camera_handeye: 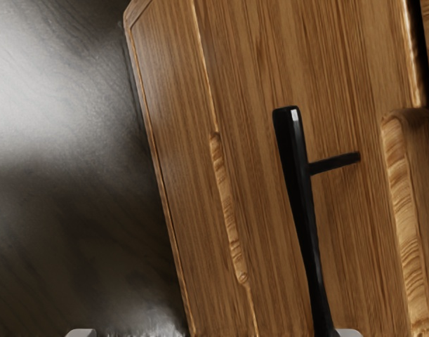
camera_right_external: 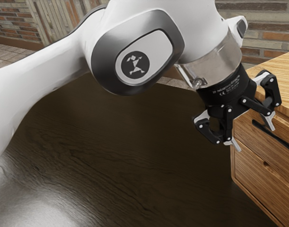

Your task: Pull the drawer handle with one arm to open the drawer

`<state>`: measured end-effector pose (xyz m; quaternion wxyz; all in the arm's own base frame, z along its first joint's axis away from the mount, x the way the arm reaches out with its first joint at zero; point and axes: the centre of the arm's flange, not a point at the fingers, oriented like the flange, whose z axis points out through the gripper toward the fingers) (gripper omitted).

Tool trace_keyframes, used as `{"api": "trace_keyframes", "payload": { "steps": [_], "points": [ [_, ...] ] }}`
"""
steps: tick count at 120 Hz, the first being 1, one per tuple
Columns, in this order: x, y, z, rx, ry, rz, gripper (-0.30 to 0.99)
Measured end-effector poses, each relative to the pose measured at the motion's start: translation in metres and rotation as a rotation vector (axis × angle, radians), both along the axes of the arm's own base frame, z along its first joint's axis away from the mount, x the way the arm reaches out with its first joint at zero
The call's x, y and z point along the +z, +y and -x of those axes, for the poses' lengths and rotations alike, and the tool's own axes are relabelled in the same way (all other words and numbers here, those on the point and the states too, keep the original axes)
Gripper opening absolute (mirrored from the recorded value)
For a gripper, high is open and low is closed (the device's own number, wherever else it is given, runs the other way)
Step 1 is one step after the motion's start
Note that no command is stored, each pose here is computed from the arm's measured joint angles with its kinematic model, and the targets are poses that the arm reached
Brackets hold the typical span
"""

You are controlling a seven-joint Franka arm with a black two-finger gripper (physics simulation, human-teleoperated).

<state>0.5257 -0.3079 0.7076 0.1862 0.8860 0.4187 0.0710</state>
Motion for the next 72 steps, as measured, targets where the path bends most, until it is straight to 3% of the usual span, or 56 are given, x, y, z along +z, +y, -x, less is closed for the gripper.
{"api": "trace_keyframes", "payload": {
  "steps": [72],
  "points": [
    [-0.019,-0.012,-0.024,-0.011,0.011,-0.011,0.39]
  ]
}}
